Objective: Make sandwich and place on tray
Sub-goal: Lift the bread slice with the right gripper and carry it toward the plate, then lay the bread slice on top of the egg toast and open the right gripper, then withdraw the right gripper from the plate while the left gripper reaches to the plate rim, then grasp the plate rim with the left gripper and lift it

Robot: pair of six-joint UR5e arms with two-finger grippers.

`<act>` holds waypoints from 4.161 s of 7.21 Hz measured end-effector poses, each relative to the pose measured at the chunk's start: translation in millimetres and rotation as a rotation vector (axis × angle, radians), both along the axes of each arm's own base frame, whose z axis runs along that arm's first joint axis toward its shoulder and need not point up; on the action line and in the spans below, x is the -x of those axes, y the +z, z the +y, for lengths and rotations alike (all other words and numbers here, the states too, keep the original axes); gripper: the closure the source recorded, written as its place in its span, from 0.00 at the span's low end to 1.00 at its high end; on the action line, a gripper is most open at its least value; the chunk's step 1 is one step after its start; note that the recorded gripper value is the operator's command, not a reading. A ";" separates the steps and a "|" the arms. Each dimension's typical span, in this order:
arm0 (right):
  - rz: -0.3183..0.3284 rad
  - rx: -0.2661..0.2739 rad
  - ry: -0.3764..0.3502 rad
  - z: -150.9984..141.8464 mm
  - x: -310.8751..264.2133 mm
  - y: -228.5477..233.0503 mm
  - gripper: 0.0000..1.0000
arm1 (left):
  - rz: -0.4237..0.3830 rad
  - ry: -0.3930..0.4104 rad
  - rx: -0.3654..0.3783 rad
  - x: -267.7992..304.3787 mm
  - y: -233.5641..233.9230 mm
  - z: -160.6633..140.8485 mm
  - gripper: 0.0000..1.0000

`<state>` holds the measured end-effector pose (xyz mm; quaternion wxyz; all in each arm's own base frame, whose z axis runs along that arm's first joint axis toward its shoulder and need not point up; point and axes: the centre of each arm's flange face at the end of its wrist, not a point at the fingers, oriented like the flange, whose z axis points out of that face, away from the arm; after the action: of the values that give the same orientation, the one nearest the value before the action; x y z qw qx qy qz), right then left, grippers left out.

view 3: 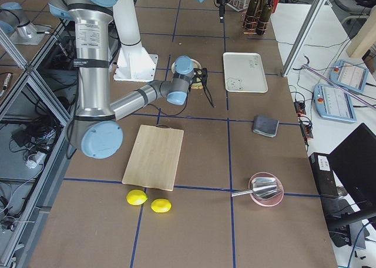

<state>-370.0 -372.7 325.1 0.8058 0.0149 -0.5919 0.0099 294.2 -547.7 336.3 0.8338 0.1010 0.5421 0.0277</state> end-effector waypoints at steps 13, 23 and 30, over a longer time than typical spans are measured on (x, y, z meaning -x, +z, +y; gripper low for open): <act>0.203 0.002 0.037 8.9 143.2 -94.6 0.00 | 0.034 -0.007 0.036 -20.8 -8.4 16.3 0.00; 0.435 -0.047 -0.018 -118.4 -50.4 -33.6 0.00 | -0.105 -0.001 0.207 -249.9 -74.0 204.6 0.54; 0.432 -0.048 -0.007 -119.5 -72.7 -24.9 0.00 | -0.102 0.027 0.218 -280.0 -70.3 216.5 1.00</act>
<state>-297.4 -492.2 300.2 0.9134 0.0340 -0.4055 -0.0105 574.2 -331.2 266.0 0.8659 0.0008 0.4999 -0.0148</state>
